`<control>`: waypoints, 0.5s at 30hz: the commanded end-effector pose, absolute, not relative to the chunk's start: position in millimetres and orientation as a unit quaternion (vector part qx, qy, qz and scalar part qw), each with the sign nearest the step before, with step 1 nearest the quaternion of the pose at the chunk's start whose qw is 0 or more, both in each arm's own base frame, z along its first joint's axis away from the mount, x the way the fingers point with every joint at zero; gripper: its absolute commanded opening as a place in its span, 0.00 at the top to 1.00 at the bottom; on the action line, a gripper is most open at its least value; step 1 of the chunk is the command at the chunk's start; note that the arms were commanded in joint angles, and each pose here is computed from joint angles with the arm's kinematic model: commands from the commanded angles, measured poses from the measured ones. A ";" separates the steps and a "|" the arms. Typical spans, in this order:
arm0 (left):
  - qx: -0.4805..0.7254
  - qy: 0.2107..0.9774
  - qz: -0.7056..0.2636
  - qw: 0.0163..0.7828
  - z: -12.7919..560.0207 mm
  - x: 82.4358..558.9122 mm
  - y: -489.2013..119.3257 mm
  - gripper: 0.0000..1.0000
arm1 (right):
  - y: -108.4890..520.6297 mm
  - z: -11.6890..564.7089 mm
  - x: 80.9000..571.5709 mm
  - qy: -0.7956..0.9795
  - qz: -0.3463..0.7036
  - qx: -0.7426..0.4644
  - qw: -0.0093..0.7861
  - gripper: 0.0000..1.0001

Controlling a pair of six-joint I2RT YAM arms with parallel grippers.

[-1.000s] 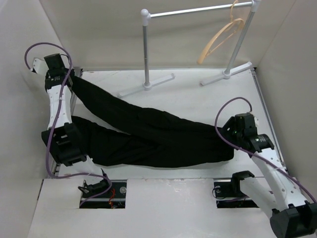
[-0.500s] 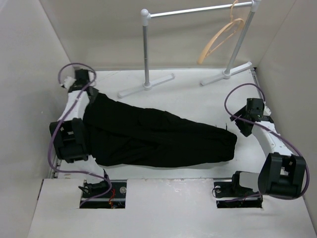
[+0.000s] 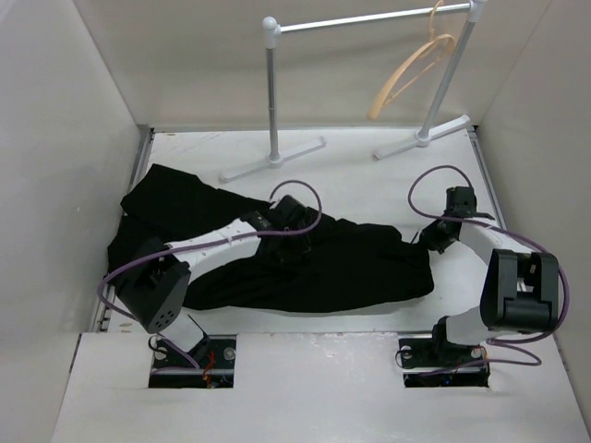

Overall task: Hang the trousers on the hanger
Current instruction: Flatten out the trousers at the center of the board.

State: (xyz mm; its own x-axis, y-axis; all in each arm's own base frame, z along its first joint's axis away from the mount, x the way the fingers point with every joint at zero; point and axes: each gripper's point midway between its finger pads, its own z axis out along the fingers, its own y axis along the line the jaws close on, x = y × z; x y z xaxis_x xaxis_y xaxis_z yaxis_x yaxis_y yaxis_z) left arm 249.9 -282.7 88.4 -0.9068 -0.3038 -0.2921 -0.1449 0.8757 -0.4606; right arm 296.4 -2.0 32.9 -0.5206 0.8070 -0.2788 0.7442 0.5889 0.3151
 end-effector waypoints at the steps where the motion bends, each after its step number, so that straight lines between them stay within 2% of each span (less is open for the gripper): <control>1: -0.111 0.967 -0.185 0.131 56.0 212.6 -266.5 0.62 | -3.9 58.9 341.0 0.842 0.136 0.453 0.260 0.89; 2: -0.113 0.969 -0.172 0.135 50.0 207.9 -257.8 0.62 | -9.9 74.4 355.0 0.828 0.144 0.451 0.300 0.92; 5: -0.119 0.971 -0.137 0.153 40.7 201.5 -234.0 0.62 | -26.7 151.1 395.0 0.764 0.172 0.422 0.456 0.93; 8: -0.123 0.974 -0.103 0.158 35.1 196.9 -215.6 0.62 | -27.9 216.5 410.4 0.709 0.203 0.392 0.550 0.94; 11: -0.125 0.973 -0.099 0.166 39.3 196.5 -213.8 0.62 | -29.8 243.6 410.4 0.679 0.215 0.380 0.591 0.94; 15: -0.131 0.968 -0.114 0.183 51.8 203.7 -221.4 0.59 | -41.4 215.4 417.2 0.685 0.200 0.406 0.571 0.90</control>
